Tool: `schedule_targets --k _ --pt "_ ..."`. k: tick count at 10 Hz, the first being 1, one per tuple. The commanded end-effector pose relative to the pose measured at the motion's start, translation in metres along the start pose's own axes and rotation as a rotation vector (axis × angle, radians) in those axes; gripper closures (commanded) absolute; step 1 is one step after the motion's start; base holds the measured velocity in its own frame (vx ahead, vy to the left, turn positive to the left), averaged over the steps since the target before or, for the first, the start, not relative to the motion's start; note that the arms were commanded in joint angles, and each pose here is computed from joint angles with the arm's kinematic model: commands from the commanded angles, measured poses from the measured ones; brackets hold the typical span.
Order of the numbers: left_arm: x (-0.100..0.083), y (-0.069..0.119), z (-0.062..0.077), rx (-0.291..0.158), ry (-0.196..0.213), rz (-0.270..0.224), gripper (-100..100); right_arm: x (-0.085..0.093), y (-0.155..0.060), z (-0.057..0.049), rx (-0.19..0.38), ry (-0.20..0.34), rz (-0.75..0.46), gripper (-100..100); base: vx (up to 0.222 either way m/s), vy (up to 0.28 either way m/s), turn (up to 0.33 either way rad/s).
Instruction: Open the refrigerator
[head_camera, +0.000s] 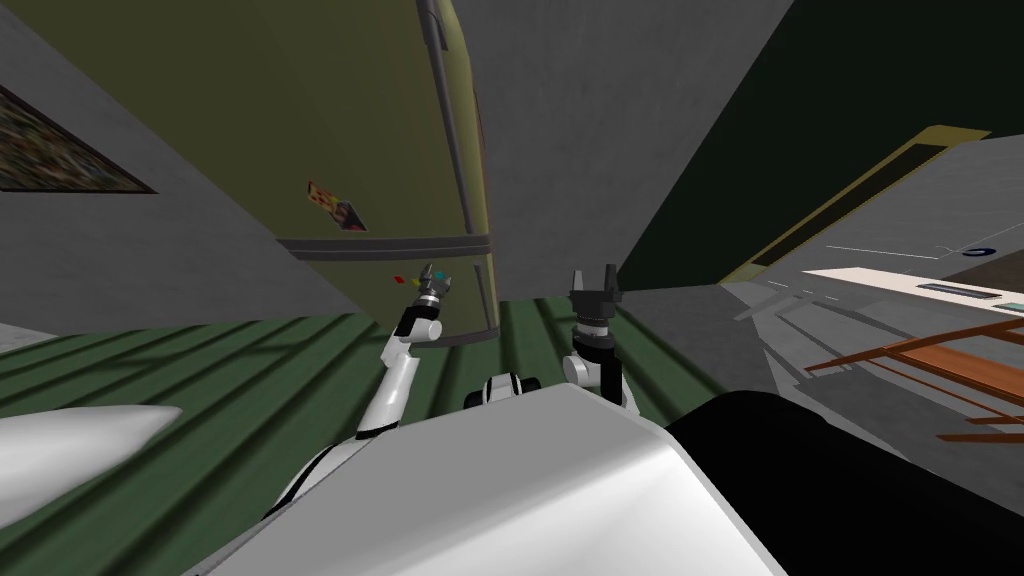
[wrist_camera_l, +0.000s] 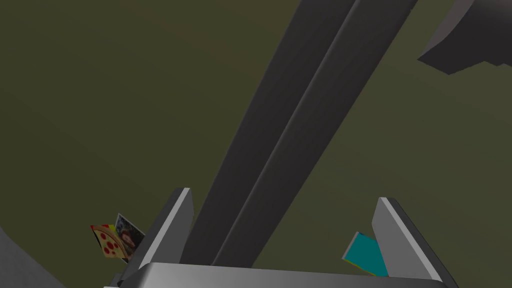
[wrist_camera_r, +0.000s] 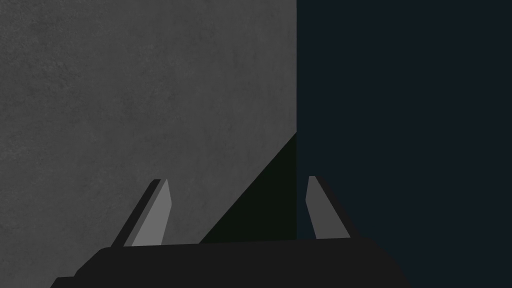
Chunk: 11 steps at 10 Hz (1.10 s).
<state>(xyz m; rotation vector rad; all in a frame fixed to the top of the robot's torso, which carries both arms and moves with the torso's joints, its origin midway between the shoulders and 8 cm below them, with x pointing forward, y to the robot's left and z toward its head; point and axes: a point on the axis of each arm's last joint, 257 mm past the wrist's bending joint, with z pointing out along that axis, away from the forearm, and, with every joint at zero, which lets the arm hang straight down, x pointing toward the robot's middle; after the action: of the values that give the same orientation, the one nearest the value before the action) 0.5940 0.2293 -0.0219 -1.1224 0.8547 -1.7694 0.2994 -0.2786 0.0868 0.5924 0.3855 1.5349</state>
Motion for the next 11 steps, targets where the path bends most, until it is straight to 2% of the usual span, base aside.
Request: schedule_targets --k 1,2,3,4,5,6,7,8,9,10,11 --pt "0.0 0.005 0.023 -0.04 -0.007 -0.036 -100 0.0 0.0 0.0 0.0 0.0 0.0 0 -0.011 -0.035 -0.005" --pt "0.007 -0.002 0.029 -0.027 0.006 -0.036 -100 0.0 0.0 0.0 0.0 0.0 0.0 0 -0.007 -0.033 -0.001" --pt "-0.001 0.008 0.038 -0.066 -0.013 -0.058 -100 0.0 0.0 0.0 0.0 0.0 0.0 0 -0.01 -0.037 0.0" --pt "0.008 -0.001 0.045 -0.05 0.002 -0.058 -100 0.0 0.0 0.0 0.0 0.0 0.0 0 -0.006 -0.03 -0.001" --pt "0.0 0.009 0.054 -0.09 -0.018 -0.08 -100 0.0 0.0 0.0 0.0 0.0 0.0 0 -0.004 -0.035 -0.003" --pt "0.009 0.0 0.061 -0.075 -0.003 -0.08 -100 0.0 0.0 0.0 0.0 0.0 0.0 0 -0.003 -0.028 0.001" --pt "0.004 0.006 0.069 -0.107 -0.019 -0.102 -100 0.0 0.0 0.0 0.0 0.0 0.0 0 -0.003 -0.031 -0.004" --pt "0.01 0.0 0.076 -0.099 -0.009 -0.102 -100 0.0 0.0 0.0 0.0 0.0 0.0 0 -0.005 -0.03 -0.001" --pt "0.004 0.007 0.083 -0.134 -0.029 -0.124 -100 0.0 0.0 0.0 0.0 0.0 0.0 0 -0.012 -0.037 -0.001" --pt "0.01 0.001 0.09 -0.125 -0.019 -0.124 -100 0.0 0.0 0.0 0.0 0.0 0.0 0 -0.008 -0.031 0.001" --pt "0.005 0.006 0.096 -0.158 -0.037 -0.146 -100 0.0 0.0 0.0 0.0 0.0 0.0 0 -0.003 -0.037 -0.005"
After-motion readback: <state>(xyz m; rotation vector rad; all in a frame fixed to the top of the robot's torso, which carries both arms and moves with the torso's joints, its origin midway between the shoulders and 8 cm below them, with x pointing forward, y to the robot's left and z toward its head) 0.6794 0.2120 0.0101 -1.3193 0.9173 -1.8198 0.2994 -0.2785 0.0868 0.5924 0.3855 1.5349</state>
